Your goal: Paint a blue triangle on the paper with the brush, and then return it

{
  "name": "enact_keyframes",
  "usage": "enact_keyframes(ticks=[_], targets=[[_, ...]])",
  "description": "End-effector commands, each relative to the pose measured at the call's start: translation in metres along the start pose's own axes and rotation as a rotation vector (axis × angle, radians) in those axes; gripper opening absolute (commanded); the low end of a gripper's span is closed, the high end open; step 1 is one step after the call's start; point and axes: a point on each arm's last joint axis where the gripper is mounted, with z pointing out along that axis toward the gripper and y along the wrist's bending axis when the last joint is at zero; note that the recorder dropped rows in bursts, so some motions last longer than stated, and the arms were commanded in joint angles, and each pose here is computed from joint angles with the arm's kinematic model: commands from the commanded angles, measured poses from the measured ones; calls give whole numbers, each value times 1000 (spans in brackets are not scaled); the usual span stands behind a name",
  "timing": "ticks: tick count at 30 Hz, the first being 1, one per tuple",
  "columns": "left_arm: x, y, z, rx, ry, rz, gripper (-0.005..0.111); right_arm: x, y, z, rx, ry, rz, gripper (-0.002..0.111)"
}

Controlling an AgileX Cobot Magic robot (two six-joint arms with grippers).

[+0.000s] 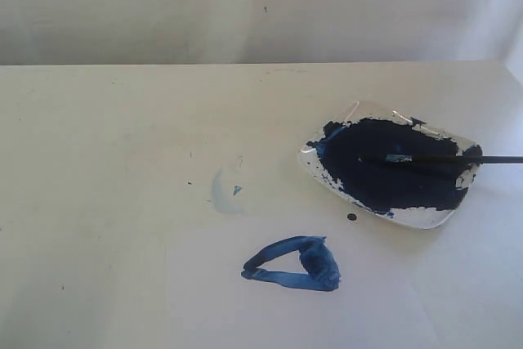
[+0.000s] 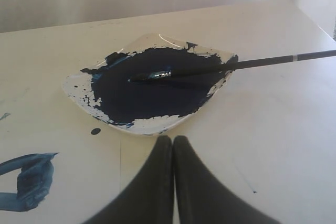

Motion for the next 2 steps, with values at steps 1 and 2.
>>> enact_keyframes(ticks=[1,2], targets=[[1,-1,0,8,-3,0,0,0,0,0,-1,-7,-4,0],[1,-1,0,8,-3,0,0,0,0,0,-1,-7,-4,0]])
